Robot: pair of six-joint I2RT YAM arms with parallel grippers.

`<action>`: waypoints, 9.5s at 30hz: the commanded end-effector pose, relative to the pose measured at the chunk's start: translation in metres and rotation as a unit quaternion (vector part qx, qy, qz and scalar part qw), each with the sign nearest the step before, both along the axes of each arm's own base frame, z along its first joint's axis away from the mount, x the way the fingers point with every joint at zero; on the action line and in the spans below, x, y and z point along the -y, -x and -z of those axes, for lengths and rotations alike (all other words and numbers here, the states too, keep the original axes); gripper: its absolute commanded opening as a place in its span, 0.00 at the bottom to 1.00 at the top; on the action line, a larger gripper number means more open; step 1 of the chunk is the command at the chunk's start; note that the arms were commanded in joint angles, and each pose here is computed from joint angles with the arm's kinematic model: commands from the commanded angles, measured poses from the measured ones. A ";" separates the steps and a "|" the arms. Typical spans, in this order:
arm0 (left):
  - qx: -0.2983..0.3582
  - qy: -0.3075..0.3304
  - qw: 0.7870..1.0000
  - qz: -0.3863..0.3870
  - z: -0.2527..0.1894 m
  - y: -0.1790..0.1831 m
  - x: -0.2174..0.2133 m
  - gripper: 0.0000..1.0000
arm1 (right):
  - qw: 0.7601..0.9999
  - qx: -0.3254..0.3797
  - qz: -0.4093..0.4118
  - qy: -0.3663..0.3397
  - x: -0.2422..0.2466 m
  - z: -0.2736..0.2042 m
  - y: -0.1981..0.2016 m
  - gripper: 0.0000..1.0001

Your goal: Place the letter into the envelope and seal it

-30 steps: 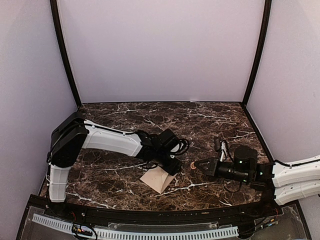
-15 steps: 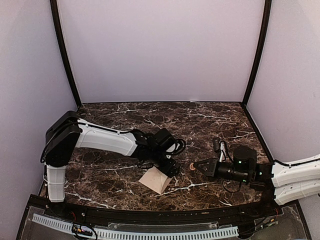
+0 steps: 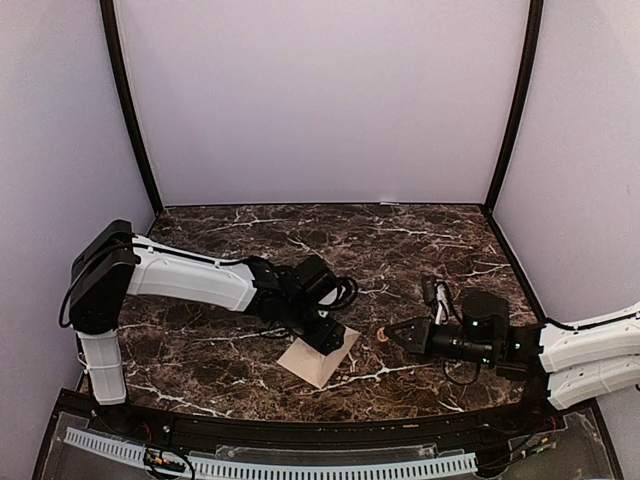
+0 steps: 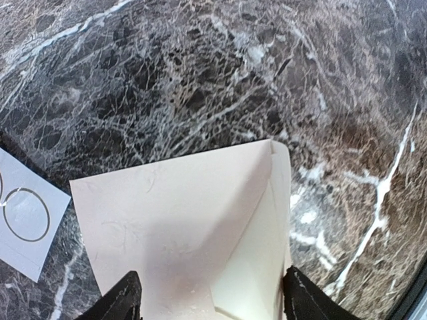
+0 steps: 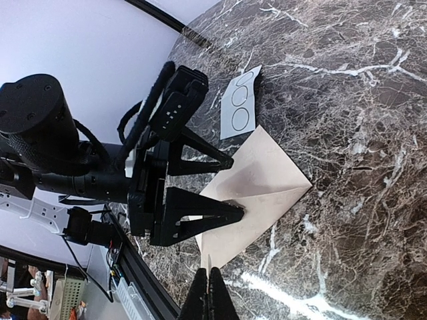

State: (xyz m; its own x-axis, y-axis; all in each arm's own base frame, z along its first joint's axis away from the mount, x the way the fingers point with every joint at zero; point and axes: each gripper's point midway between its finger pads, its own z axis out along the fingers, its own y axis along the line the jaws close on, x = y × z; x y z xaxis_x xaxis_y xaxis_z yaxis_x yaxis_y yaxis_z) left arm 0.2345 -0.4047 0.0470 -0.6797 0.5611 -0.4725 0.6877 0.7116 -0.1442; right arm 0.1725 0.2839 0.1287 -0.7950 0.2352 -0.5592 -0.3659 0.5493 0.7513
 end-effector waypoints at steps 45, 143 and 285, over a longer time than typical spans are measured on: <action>0.085 -0.007 0.992 0.098 -0.025 0.091 -0.044 0.99 | 0.998 0.045 -0.029 -0.018 -0.027 -0.042 -0.009 0.00; -0.006 0.172 0.983 -0.055 -0.022 0.023 -0.030 0.56 | 0.997 0.029 -0.051 -0.039 -0.042 -0.023 -0.033 0.00; 0.076 0.056 0.995 -0.039 0.008 -0.038 0.008 0.08 | 0.994 -0.055 -0.072 0.061 -0.092 0.099 -0.083 0.00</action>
State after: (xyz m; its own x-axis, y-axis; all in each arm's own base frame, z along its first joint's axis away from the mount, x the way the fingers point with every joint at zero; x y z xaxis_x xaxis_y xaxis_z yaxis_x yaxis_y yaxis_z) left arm 0.2651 -0.4070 0.0306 -0.6467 0.4629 -0.6063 0.6541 0.7454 -0.1286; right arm 0.2480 0.3702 0.0228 -0.8848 0.0374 -0.4644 -0.3491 0.6069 0.7140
